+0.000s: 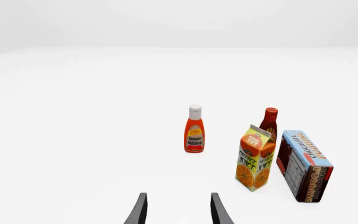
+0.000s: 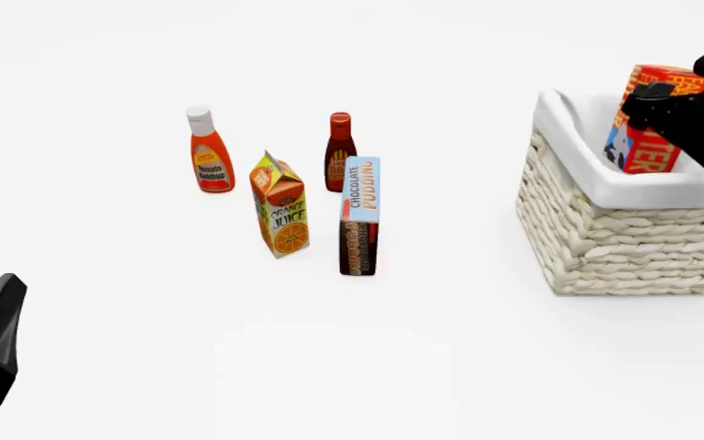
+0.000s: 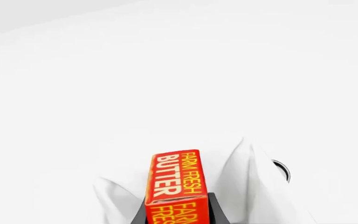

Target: Pick the butter and place it in the basket.

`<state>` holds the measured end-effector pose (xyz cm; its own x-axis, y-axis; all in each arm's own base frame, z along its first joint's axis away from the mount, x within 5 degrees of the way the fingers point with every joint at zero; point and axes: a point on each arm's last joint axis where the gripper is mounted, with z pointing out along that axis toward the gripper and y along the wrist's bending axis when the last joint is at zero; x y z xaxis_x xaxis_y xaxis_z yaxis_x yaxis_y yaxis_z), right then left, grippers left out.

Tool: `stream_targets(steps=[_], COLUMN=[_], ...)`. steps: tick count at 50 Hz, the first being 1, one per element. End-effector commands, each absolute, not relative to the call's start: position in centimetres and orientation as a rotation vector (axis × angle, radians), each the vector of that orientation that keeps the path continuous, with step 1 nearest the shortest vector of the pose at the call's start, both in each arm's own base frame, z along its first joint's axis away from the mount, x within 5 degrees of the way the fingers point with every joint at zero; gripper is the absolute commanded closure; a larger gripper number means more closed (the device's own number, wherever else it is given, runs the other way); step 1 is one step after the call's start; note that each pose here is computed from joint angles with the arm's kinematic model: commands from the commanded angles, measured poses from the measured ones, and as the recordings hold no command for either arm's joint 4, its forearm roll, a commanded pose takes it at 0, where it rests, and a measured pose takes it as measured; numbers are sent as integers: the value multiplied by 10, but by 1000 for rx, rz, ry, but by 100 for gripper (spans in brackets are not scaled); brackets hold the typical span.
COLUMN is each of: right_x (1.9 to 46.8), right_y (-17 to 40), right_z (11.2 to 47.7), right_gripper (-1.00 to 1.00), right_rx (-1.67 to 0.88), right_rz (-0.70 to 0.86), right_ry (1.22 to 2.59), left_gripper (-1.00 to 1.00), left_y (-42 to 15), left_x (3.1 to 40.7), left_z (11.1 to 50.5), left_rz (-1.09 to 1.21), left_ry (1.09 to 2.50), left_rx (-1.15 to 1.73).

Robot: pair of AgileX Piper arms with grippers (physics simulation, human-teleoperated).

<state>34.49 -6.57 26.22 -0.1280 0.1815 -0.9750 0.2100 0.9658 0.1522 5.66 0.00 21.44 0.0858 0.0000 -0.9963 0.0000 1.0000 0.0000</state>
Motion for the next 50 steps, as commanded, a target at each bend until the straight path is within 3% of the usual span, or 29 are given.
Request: stream_targets(steps=[1,50], right_x=[347,359], right_y=[-67,-71], right_z=[268,259], right_gripper=[100,100], right_rx=[310,313], right_rz=[-13,-20], right_ry=[1680,1698], left_gripper=[-100,-100], left_y=[0,0], left_x=[57,57], left_z=[214,214], left_rz=[0,0], left_ry=[1485,1485], left_rx=[0,0])
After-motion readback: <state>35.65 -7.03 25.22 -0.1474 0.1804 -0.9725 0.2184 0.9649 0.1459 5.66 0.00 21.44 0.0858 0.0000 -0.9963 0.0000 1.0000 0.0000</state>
